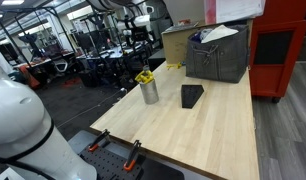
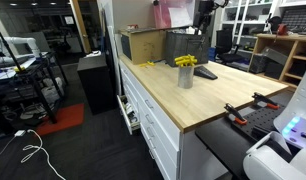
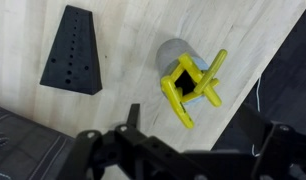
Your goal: Remove the wrench from the black stand and put it in the silver holder.
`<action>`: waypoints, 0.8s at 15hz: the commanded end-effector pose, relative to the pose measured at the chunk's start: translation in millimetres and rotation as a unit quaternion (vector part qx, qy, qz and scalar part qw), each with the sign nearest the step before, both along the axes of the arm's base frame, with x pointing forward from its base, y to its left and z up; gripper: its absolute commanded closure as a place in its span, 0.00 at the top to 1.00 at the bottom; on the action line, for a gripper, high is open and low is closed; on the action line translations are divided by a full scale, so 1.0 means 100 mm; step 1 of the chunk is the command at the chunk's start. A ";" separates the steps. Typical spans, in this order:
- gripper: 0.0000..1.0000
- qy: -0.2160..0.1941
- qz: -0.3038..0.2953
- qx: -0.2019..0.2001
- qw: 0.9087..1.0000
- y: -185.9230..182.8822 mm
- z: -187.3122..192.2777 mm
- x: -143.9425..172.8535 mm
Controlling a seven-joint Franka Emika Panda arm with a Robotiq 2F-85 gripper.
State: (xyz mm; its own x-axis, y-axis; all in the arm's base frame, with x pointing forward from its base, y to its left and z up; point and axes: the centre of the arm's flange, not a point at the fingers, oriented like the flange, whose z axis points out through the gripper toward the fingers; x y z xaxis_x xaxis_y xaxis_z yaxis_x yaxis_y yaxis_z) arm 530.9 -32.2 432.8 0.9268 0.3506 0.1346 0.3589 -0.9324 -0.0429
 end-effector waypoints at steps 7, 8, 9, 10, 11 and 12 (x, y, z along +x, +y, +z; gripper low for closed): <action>1.00 0.041 -0.259 -0.029 0.965 -0.45 0.19 -0.07; 1.00 0.053 -0.278 -0.035 0.958 -0.48 0.21 -0.13; 1.00 0.059 -0.294 -0.040 0.953 -0.49 0.23 -0.17; 1.00 0.068 -0.309 -0.045 0.948 -0.51 0.26 -0.22; 1.00 0.070 -0.321 -0.045 0.944 -0.52 0.28 -0.26; 1.00 0.075 -0.332 -0.042 0.939 -0.51 0.33 -0.30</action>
